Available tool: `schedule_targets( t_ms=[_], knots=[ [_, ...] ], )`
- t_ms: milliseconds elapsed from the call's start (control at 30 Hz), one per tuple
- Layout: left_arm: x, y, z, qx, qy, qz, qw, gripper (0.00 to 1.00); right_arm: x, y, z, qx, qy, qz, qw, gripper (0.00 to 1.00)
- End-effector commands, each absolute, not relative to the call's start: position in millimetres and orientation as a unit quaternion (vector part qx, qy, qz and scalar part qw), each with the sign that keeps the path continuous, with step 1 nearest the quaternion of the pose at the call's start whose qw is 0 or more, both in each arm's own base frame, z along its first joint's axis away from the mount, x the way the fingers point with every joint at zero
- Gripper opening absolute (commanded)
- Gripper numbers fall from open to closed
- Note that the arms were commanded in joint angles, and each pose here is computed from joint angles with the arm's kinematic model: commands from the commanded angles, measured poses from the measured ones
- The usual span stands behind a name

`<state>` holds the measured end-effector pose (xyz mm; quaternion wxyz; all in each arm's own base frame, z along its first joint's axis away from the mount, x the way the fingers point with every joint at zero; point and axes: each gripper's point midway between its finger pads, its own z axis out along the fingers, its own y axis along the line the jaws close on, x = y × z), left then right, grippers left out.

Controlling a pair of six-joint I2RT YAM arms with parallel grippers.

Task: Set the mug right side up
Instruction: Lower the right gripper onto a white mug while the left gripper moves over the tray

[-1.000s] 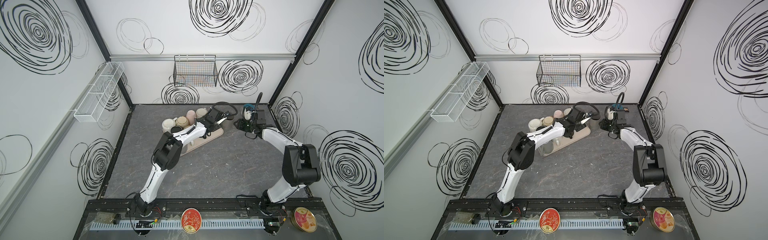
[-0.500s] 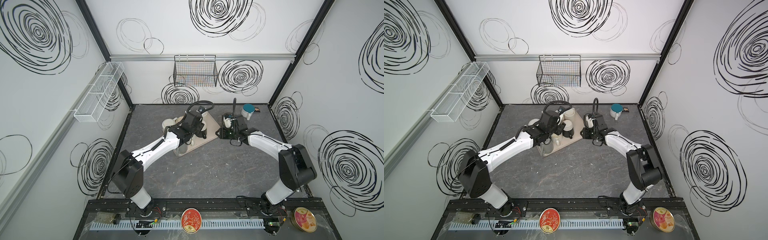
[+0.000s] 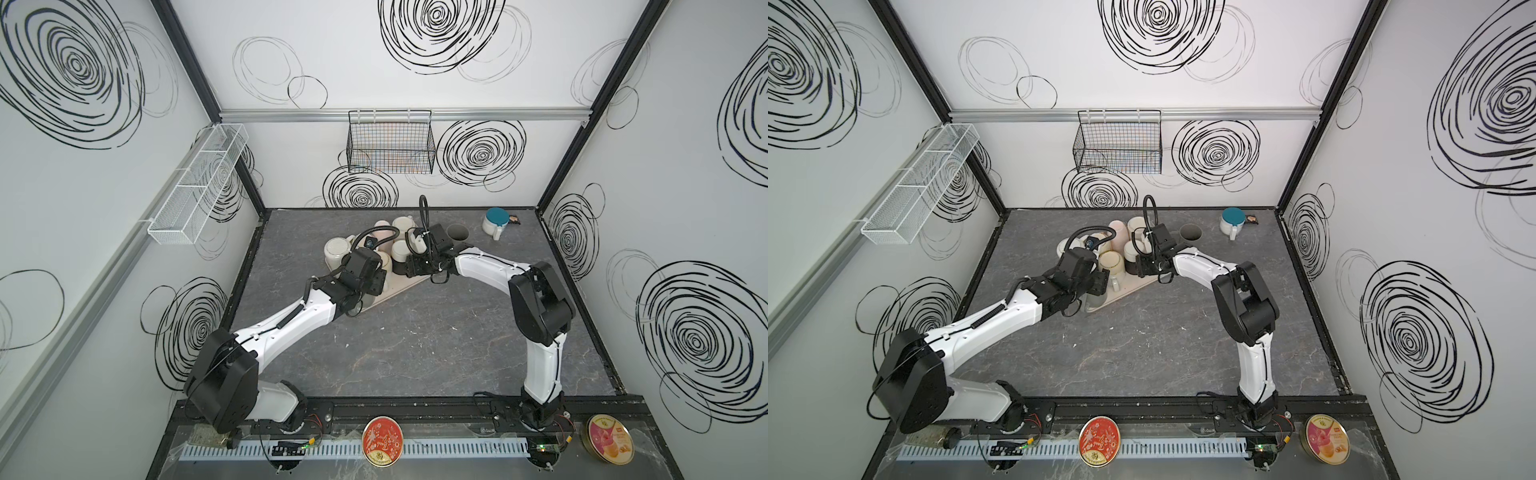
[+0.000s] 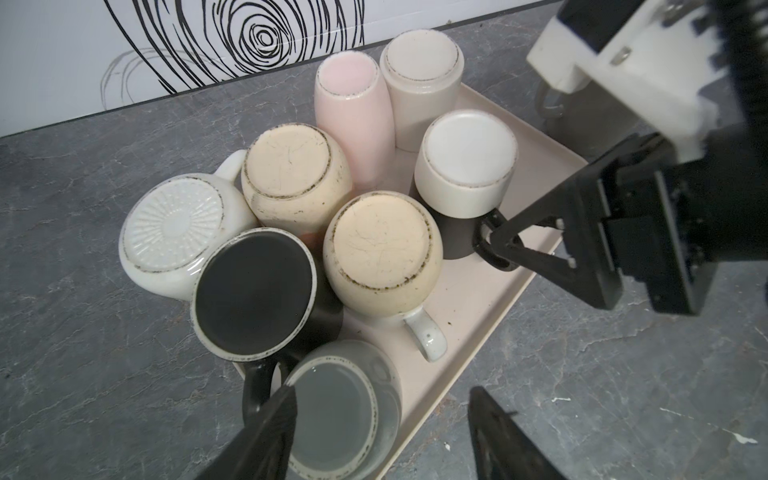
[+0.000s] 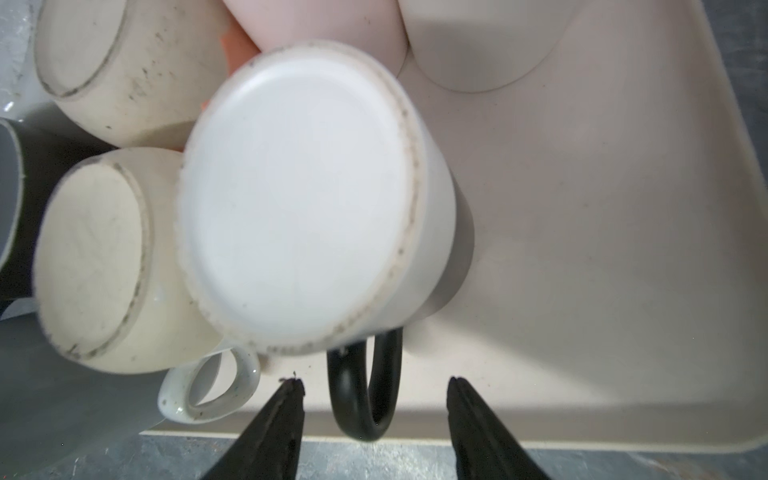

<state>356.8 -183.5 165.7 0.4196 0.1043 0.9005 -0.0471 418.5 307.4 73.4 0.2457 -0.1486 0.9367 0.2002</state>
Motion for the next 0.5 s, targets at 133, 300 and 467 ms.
schedule_targets(
  t_ms=[133,300,467],
  knots=[
    [367,-193,182,0.081,0.886,-0.09,0.448,0.68,427,301,59,-0.179,0.948,0.122,0.234,0.43],
    [367,-196,183,0.077,0.883,-0.105,0.451,0.68,431,295,59,-0.193,0.948,0.088,0.238,0.25],
    [367,-199,188,0.077,0.878,-0.115,0.459,0.69,432,296,70,-0.212,0.939,0.09,0.256,0.09]
  ],
)
